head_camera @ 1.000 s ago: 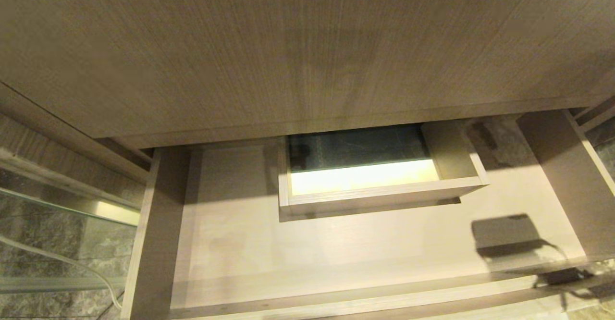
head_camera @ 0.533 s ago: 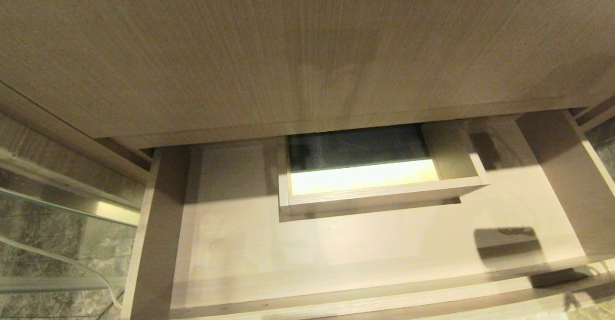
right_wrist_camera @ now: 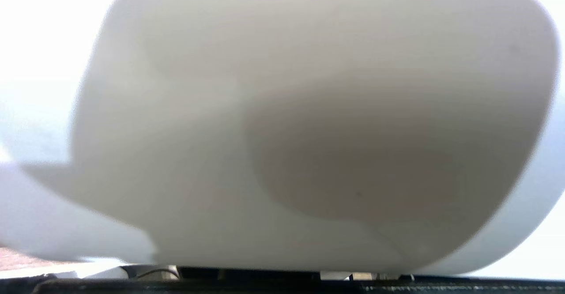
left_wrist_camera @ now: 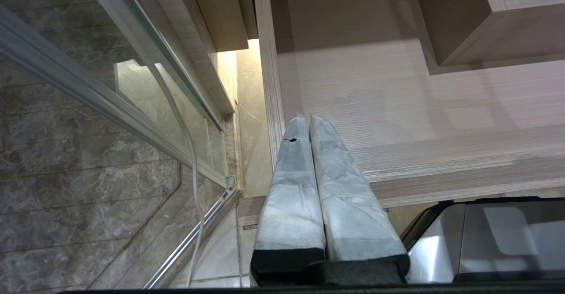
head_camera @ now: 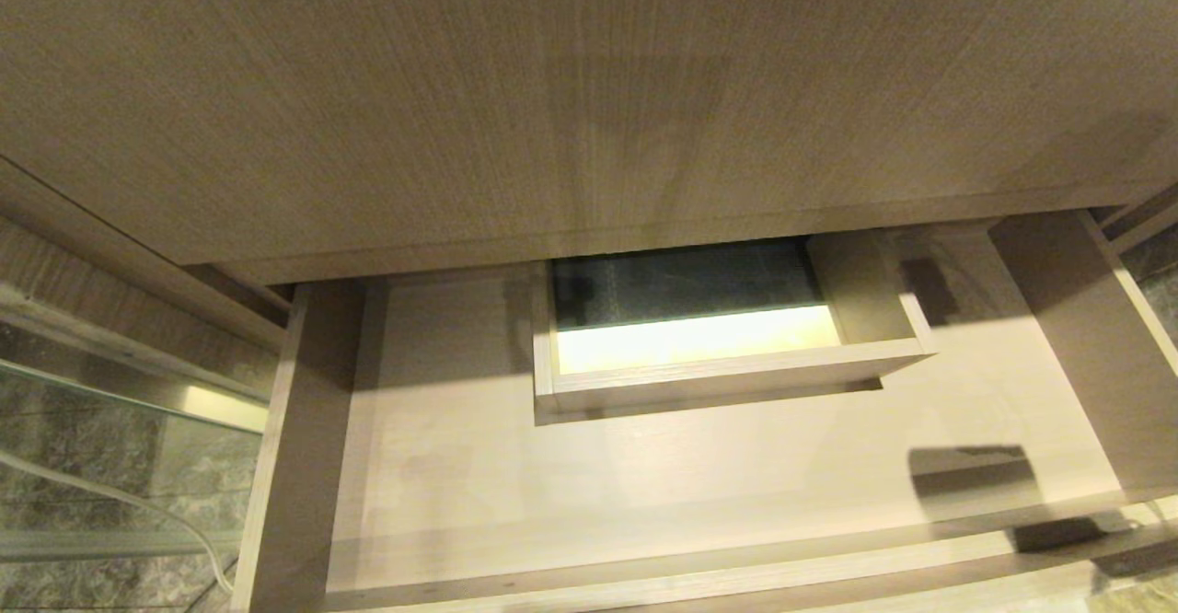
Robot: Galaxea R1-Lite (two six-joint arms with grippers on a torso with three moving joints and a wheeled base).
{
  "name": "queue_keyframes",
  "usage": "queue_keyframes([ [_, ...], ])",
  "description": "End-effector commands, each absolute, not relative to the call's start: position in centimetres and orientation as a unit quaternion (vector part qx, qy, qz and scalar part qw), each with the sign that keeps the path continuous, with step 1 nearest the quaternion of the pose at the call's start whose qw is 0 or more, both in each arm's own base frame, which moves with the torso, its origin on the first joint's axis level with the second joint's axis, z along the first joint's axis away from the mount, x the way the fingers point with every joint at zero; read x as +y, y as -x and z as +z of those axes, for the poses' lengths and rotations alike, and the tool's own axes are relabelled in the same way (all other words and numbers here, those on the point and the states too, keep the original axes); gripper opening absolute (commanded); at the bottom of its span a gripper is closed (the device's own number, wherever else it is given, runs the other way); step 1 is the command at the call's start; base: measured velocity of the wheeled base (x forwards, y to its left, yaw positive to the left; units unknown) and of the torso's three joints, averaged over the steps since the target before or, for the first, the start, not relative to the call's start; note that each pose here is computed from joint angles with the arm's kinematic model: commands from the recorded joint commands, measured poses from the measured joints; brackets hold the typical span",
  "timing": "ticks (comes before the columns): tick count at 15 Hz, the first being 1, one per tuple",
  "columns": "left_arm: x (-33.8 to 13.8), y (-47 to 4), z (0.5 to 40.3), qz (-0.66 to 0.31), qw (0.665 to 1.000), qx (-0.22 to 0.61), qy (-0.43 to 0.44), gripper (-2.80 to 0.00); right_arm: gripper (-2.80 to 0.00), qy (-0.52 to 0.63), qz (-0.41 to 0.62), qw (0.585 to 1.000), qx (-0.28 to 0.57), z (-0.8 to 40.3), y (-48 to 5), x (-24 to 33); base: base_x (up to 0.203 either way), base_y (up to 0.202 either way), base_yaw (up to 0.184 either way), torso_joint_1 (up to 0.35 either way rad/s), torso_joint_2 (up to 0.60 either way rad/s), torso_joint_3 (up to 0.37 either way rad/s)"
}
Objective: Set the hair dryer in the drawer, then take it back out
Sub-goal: Place it on the countertop
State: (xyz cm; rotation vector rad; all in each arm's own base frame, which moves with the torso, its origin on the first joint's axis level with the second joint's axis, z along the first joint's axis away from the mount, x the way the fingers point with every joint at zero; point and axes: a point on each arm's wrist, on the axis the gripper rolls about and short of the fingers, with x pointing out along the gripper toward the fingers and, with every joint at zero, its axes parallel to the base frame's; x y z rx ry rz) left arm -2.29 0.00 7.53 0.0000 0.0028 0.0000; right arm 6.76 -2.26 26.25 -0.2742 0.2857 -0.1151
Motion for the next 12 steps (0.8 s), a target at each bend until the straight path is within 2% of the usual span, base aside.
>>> queue_keyframes([
  [1, 0.00, 2.29, 7.51, 0.000, 1.000, 0.001, 0.000, -2.80, -2.80, 0.142, -0.061, 0.980, 0.127, 26.40, -6.43, -2.15, 0.000, 0.000, 0.000, 0.000, 0.00, 0.000],
  [4, 0.00, 2.30, 7.56, 0.000, 1.000, 0.000, 0.000, -2.80, -2.80, 0.153, -0.069, 0.981, 0.095, 26.84, -6.25, -2.10, 0.000, 0.000, 0.000, 0.044, -0.07, -0.009],
  [8, 0.00, 2.28, 7.52, 0.000, 1.000, 0.002, 0.000, -2.80, -2.80, 0.160, -0.073, 0.982, 0.075, 26.92, -6.22, -2.08, 0.000, 0.000, 0.000, 0.227, -0.11, -0.114],
  [12, 0.00, 2.29, 7.54, 0.000, 1.000, 0.001, 0.000, -2.80, -2.80, 0.160, -0.072, 0.982, 0.075, 26.88, -6.22, -2.08, 0.000, 0.000, 0.000, 0.198, -0.59, -0.199],
])
